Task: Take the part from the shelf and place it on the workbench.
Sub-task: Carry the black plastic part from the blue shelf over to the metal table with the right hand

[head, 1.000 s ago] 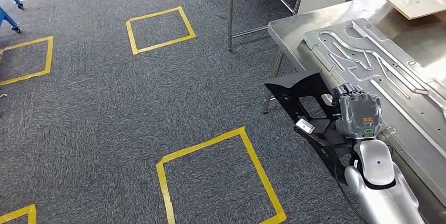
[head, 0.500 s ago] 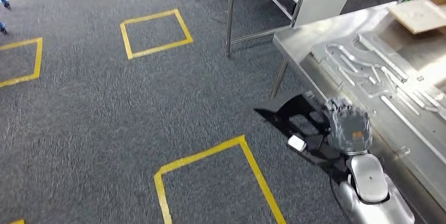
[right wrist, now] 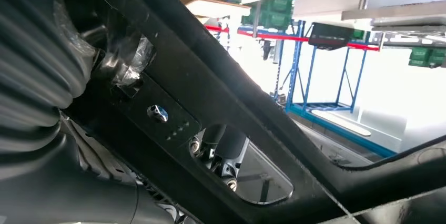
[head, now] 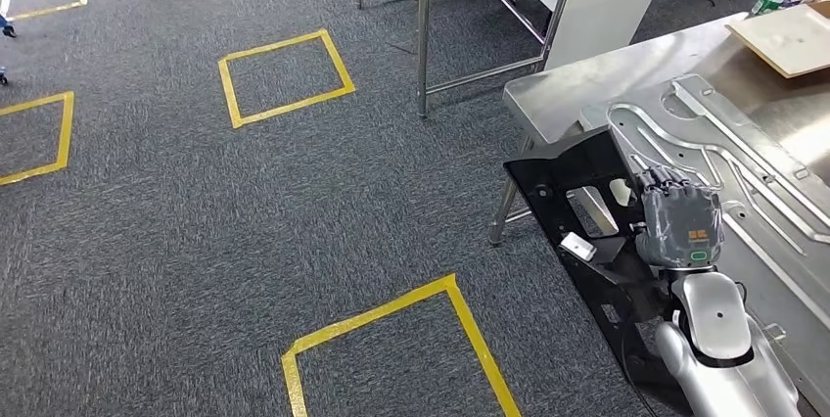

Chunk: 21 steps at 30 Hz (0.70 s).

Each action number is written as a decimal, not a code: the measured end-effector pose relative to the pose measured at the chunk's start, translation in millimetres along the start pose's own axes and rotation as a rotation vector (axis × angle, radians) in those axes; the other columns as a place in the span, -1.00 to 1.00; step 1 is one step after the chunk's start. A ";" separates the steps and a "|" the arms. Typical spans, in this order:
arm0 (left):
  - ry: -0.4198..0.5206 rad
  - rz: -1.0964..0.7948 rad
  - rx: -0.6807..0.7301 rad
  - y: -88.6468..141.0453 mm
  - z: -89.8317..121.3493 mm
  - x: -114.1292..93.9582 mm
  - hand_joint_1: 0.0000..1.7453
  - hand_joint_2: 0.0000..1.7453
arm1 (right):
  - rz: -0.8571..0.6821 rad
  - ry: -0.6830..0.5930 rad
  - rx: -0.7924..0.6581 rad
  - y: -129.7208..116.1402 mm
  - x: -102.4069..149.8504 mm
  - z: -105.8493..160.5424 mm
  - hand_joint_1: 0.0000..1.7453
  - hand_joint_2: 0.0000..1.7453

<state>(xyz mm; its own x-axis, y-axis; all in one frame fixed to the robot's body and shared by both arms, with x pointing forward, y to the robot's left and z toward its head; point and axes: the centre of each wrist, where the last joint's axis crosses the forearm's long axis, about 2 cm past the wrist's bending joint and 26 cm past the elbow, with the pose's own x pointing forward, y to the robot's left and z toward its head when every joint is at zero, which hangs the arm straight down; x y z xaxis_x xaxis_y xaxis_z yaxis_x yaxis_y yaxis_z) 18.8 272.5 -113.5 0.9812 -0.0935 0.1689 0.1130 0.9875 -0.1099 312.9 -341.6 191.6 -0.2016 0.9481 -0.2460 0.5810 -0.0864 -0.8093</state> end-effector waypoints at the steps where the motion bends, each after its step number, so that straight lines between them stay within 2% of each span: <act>1: 0.000 0.000 -0.001 -0.4 0.0 -0.4 -1.00 1.00 | -0.001 0.001 0.001 0.1 -0.1 -0.1 1.00 1.00; 9: 0.009 0.001 -0.001 -1.1 0.5 -5.8 -1.00 1.00 | -0.017 0.015 0.013 0.9 0.7 0.0 1.00 1.00; 21: 0.000 0.009 -0.008 -1.3 0.1 -1.9 -1.00 1.00 | -0.019 0.024 0.019 1.2 -1.7 -0.6 1.00 1.00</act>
<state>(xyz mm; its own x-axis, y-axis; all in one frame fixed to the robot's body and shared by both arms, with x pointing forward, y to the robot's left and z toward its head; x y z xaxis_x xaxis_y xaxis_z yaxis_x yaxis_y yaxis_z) 16.8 271.4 -113.6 0.9822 -0.0849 0.1675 0.1056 0.9873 -0.1187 314.5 -343.1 191.4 -0.1934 0.9565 -0.2184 0.5619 -0.0745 -0.8238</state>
